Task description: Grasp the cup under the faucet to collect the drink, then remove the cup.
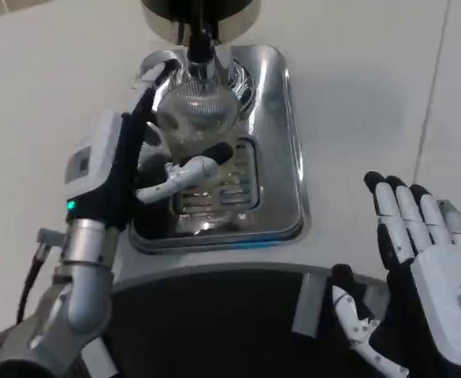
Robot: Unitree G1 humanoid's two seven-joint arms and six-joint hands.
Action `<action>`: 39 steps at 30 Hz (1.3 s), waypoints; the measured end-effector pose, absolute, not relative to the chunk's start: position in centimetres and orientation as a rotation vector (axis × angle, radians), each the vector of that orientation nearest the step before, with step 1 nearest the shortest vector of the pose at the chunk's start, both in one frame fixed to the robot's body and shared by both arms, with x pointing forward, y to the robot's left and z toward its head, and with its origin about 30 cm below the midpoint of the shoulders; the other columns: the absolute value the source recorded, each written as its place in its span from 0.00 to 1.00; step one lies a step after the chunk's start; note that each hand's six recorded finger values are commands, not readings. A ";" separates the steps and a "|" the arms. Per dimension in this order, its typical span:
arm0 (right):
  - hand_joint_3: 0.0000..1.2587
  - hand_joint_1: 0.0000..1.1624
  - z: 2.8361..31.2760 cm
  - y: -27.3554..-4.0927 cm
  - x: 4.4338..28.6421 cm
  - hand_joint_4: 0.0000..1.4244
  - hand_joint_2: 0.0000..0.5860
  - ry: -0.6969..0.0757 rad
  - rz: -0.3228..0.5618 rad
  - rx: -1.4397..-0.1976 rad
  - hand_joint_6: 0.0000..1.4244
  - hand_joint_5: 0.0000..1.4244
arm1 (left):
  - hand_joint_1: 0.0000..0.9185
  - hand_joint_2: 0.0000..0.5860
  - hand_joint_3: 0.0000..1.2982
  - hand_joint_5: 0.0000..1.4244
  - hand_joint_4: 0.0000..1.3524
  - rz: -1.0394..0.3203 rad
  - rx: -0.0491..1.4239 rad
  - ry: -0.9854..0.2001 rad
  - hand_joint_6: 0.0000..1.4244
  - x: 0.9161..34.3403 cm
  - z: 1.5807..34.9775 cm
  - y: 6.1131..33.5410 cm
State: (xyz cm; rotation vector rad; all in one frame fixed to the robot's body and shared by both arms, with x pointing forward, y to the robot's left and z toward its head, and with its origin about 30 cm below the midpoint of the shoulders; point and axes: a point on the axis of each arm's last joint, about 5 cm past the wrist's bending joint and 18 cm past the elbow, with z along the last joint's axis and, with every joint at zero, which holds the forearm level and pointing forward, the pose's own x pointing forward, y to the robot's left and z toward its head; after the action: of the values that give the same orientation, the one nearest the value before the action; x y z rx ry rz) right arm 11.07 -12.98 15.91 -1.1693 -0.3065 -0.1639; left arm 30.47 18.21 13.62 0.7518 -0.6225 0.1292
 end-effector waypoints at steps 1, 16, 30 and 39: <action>0.00 0.26 16.0 -13.0 11.1 0.00 0.94 -0.310 -0.166 -1.161 0.00 0.00 | 0.27 0.03 0.09 0.34 0.06 0.138 0.739 -0.627 0.39 30.2 13.7 18.6; 0.00 0.25 20.4 -11.5 13.4 0.00 0.93 -0.431 -0.117 -0.882 0.00 0.00 | 0.00 0.07 0.00 0.00 0.00 0.201 0.978 -0.612 0.03 23.9 15.4 26.7; 0.00 0.15 25.5 -10.5 16.4 0.00 0.93 -0.515 0.138 -0.454 0.00 0.00 | 0.00 0.15 0.00 0.00 0.00 0.076 1.078 -0.433 0.00 16.7 13.4 28.3; 0.00 0.09 26.4 -9.5 18.7 0.00 0.88 -0.550 0.195 -0.278 0.00 0.00 | 0.00 0.16 0.00 0.00 0.00 0.047 1.079 -0.432 0.00 15.8 13.2 28.5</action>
State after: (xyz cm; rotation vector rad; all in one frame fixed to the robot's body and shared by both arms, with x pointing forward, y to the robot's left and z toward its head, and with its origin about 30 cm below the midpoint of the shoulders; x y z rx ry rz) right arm 18.70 -9.48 26.35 -0.2782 -0.5497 0.1946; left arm 15.80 28.49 13.18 1.0790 -0.4321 0.0472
